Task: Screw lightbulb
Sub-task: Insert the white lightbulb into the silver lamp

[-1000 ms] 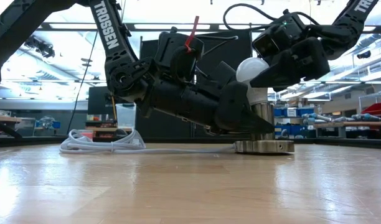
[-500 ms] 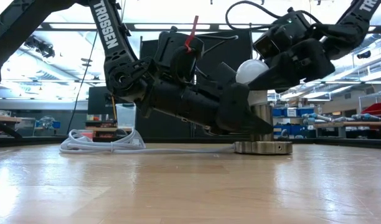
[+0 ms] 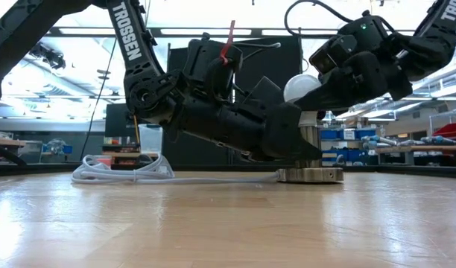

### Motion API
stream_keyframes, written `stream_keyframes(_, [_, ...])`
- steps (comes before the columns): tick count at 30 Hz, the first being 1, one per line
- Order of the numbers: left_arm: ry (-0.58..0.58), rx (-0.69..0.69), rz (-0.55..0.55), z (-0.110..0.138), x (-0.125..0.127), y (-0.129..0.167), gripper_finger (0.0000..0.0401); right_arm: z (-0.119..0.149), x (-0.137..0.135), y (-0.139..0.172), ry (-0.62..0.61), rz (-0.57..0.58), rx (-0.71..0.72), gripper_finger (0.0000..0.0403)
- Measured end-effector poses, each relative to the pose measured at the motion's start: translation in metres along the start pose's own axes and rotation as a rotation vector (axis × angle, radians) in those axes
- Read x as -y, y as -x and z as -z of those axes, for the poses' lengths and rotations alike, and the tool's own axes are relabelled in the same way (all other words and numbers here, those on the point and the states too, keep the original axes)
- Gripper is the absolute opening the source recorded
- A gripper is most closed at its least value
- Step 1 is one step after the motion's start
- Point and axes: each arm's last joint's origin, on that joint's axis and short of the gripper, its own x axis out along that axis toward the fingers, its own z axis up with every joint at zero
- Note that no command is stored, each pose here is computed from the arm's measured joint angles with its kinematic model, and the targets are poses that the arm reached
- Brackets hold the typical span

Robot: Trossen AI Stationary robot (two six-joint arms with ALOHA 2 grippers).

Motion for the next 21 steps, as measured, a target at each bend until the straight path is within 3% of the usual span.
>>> stream_keyframes(21, [0.077,0.044,-0.128,-0.004,-0.001,0.001,0.0171,-0.003,-0.038,-0.009,-0.125,0.385,0.038,0.0210])
